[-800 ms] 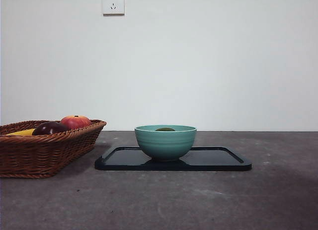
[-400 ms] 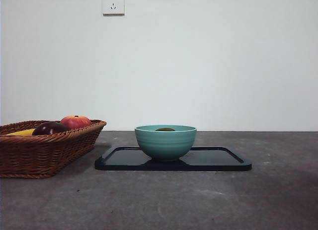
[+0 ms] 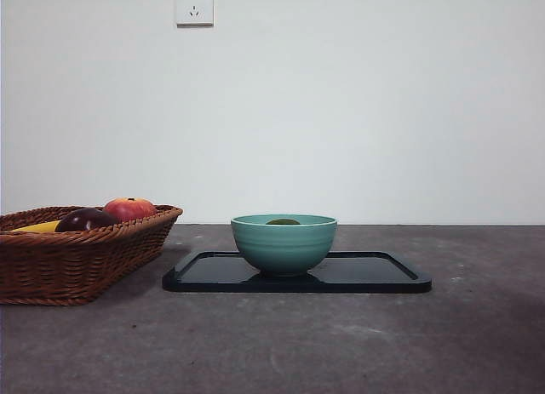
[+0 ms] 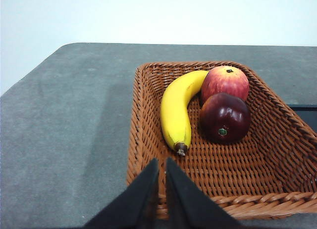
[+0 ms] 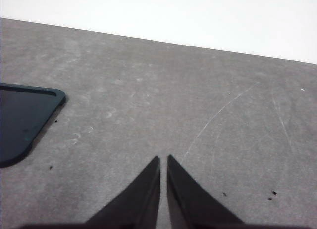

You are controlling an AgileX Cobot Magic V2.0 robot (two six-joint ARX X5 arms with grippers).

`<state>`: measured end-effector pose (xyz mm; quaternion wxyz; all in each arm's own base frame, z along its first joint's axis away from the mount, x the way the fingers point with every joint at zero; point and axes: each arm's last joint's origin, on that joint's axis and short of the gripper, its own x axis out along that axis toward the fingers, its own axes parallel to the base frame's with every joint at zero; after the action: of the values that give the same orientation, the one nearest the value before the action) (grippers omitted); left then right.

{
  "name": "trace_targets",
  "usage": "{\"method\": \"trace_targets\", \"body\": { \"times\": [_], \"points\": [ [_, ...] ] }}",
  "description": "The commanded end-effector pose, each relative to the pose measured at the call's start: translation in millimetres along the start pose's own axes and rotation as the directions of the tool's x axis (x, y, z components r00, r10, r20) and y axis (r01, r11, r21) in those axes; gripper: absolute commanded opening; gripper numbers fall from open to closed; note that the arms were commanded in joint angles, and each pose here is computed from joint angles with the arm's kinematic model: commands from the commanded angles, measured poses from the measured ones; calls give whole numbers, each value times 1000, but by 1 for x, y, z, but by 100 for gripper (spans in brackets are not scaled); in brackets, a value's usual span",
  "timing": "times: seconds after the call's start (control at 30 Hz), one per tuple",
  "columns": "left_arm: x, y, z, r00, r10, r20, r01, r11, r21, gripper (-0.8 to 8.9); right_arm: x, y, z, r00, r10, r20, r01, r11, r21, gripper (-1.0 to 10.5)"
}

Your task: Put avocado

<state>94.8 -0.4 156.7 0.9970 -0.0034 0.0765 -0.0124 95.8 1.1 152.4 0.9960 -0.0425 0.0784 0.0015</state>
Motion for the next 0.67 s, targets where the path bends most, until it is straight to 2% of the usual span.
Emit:
{"method": "trace_targets", "body": {
  "times": [0.03,0.67],
  "points": [
    [2,0,-7,1000,-4,-26,4,1000,14,24,0,0,-3,1000,1,-18,-1,1000,-8,19],
    [2,0,-7,1000,-4,-26,4,1000,14,24,0,0,0,1000,-5,10,5,1000,-7,19]
  ]
}}
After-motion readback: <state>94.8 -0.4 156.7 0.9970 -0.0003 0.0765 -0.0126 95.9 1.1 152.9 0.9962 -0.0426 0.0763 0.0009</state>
